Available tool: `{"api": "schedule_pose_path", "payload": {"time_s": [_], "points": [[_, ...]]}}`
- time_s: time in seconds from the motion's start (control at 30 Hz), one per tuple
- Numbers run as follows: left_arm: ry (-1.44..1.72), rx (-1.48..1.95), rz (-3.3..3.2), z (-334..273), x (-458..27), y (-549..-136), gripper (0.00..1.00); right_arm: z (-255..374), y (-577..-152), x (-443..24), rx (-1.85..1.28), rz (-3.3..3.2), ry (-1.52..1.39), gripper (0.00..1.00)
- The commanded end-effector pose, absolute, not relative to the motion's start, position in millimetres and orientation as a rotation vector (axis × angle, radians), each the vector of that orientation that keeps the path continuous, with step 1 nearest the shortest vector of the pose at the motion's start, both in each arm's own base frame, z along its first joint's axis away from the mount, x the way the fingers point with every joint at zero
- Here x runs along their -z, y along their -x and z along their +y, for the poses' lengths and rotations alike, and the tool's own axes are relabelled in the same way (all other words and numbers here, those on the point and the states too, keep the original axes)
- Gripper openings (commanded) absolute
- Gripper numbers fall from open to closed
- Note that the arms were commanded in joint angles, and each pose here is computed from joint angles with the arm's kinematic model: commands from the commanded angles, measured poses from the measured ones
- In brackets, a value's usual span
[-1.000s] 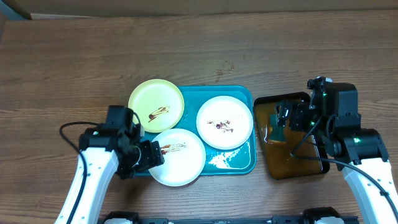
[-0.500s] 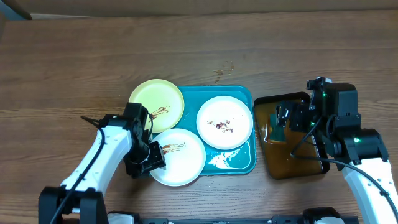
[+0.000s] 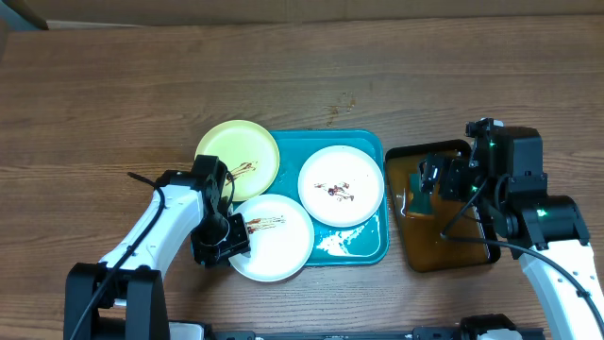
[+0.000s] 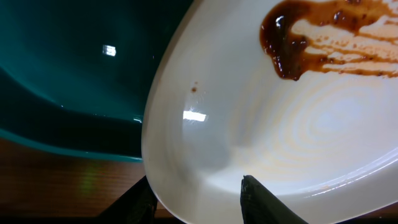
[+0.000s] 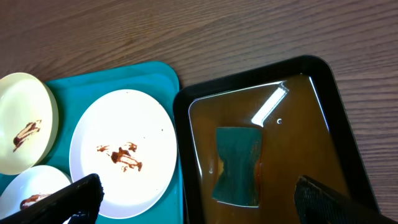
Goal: Clean dirty plates on tray and stack at the side
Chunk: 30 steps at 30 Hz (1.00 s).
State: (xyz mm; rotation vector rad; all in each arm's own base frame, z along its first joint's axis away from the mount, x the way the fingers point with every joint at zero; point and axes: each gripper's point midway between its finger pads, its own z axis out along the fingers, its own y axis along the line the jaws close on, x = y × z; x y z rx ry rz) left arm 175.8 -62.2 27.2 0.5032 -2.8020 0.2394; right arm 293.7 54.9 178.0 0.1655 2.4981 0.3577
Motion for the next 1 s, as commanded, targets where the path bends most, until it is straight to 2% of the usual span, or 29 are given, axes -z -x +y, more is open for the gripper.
{"api": "schedule_pose_path", "payload": {"time_s": [0.0,0.83,0.97], "points": [[-0.499,-0.208,-2.803,-60.6,-23.9,-174.6,0.44,54.1,-299.3,-192.8,-0.367,2.457,-0.169,1.00],[-0.459,-0.145,-2.835,-69.5,-21.6,-174.6,0.41,54.1,-298.6,-192.2,-0.367,2.460,-0.170,1.00],[-0.473,-0.132,-2.834,-68.8,-21.4,-174.4,0.29,54.1,-298.6,-192.2,-0.367,2.460,-0.170,1.00]]}}
